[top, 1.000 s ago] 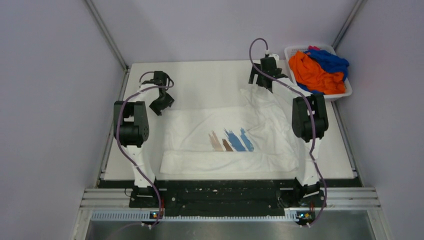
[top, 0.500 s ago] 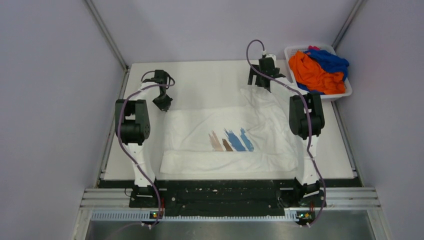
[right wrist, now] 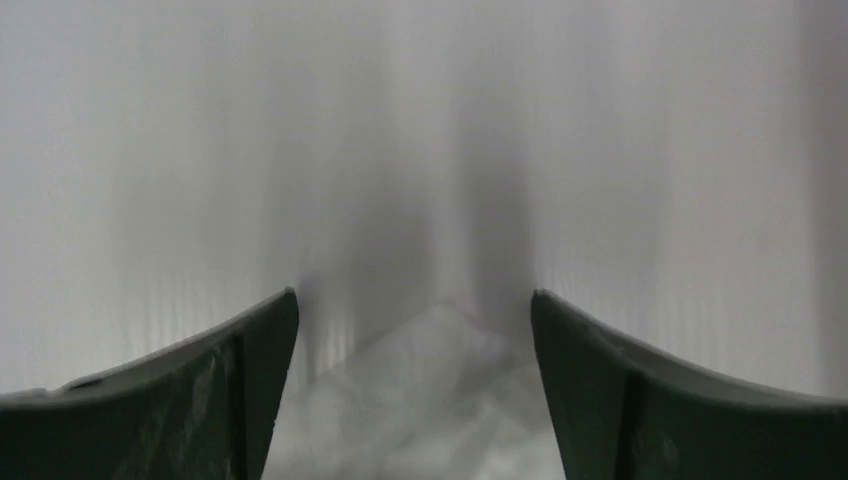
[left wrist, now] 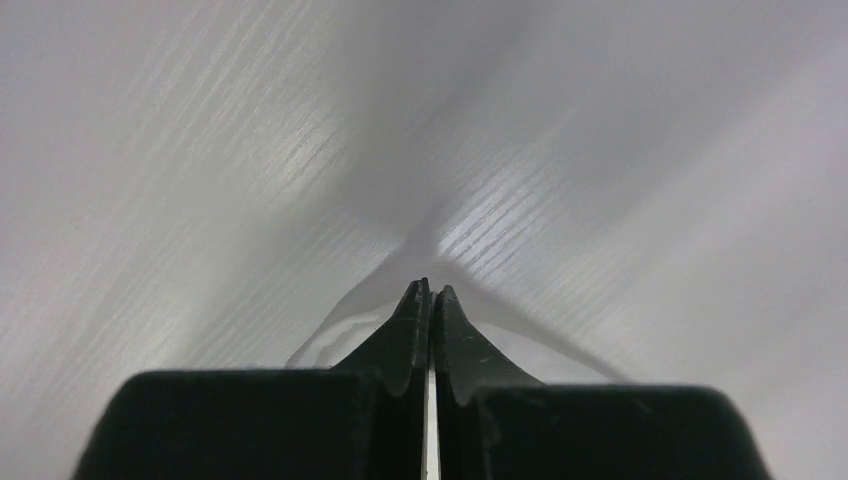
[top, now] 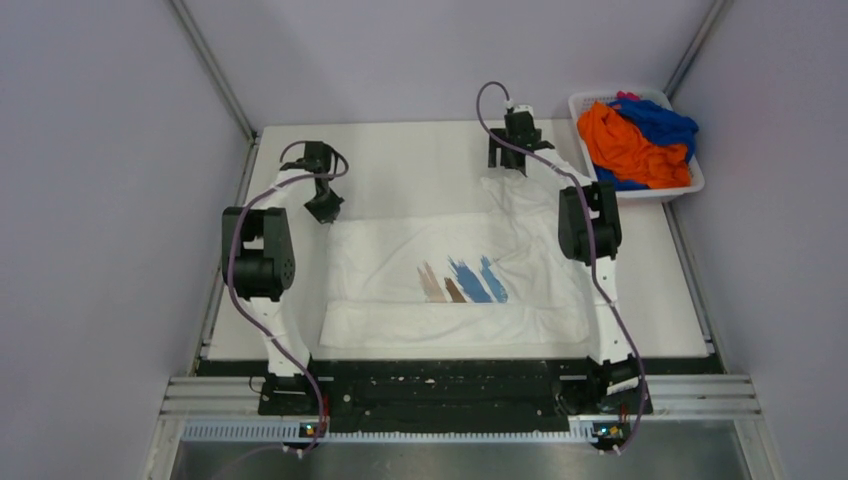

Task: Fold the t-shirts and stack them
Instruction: Grab the side of the flattened tshirt furthest away from the robot with both arms, then fold the other side of the tshirt into a rectangle, then rotate the tshirt 90 degrees, then grab the bottom of the folded rectangular tshirt with both arms, then fold the folded rectangular tshirt in 1/3 of the way

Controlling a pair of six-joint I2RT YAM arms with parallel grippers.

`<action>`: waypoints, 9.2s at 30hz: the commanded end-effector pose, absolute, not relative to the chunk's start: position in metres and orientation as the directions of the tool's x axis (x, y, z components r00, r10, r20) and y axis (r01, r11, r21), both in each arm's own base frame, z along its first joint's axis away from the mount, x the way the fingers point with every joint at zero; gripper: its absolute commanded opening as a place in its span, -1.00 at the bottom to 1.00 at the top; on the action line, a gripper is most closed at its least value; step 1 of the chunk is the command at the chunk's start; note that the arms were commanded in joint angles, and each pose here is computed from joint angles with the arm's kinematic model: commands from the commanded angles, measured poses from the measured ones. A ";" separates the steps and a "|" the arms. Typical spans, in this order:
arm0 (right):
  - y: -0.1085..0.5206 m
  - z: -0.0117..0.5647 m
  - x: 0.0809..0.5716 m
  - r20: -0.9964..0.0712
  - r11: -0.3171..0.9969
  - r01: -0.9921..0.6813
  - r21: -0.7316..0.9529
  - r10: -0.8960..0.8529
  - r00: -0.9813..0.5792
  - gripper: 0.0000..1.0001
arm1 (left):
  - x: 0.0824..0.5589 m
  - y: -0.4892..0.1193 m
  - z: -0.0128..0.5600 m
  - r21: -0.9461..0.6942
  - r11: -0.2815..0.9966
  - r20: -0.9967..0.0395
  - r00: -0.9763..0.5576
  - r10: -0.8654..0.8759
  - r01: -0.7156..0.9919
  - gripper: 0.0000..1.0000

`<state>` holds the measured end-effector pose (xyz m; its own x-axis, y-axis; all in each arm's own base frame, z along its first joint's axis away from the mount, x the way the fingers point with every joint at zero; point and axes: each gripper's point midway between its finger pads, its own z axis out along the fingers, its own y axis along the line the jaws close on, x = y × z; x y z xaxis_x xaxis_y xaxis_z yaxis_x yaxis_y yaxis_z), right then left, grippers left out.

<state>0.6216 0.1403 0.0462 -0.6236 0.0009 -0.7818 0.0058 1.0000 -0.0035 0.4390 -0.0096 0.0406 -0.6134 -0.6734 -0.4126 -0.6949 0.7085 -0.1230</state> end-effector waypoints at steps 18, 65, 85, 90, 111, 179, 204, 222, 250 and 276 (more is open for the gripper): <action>0.125 0.051 0.568 -0.743 0.998 0.070 -0.007 0.042 -0.668 -0.26 | 0.434 -0.017 0.079 -0.213 0.743 -0.480 -0.594 -0.646 -0.635 -1.00; 0.079 0.160 0.262 -0.710 0.994 0.112 -0.012 0.070 -0.700 -1.00 | 0.285 -0.021 0.101 -0.270 0.719 -0.529 -0.526 -0.666 -0.640 -1.00; 0.067 0.095 0.164 -0.459 0.955 0.284 0.087 0.291 -0.839 -0.02 | 0.224 -0.009 0.052 -0.113 0.679 -0.436 -0.578 -0.690 -0.725 0.42; 0.061 0.140 0.185 -0.583 0.958 0.267 0.105 0.277 -0.764 0.93 | 0.245 -0.010 0.090 -0.189 0.691 -0.493 -0.542 -0.681 -0.697 0.74; 0.129 0.025 0.217 -0.351 0.837 0.348 0.422 0.505 -0.789 0.98 | 0.262 -0.129 0.046 -0.339 0.868 -0.305 -0.830 -0.467 -0.364 0.95; 0.236 0.058 0.172 -0.498 0.886 -0.254 0.387 -0.032 -0.867 0.76 | 0.193 -0.200 0.033 -0.189 0.980 -0.484 -0.864 -0.141 -0.054 0.56; 0.225 0.005 0.135 -0.397 0.917 -0.151 0.368 0.008 -0.918 -0.96 | 0.170 -0.197 0.024 -0.214 0.975 -0.397 -0.908 -0.134 -0.051 -1.00; 0.236 0.059 0.106 -0.466 0.823 -0.255 0.508 0.014 -0.885 -1.00 | 0.153 -0.225 0.075 -0.466 0.882 -0.417 -0.897 -0.144 0.074 -1.00; 0.201 0.142 0.365 -0.716 0.885 -0.130 0.446 0.265 -0.646 -1.00 | 0.412 -0.240 0.152 -0.376 0.925 -0.618 -0.730 -0.293 -0.053 -1.00; 0.179 0.101 0.462 -0.682 0.886 -0.030 0.462 0.334 -0.650 -1.00 | 0.518 -0.247 0.106 -0.388 0.921 -0.600 -0.752 -0.272 -0.023 -0.99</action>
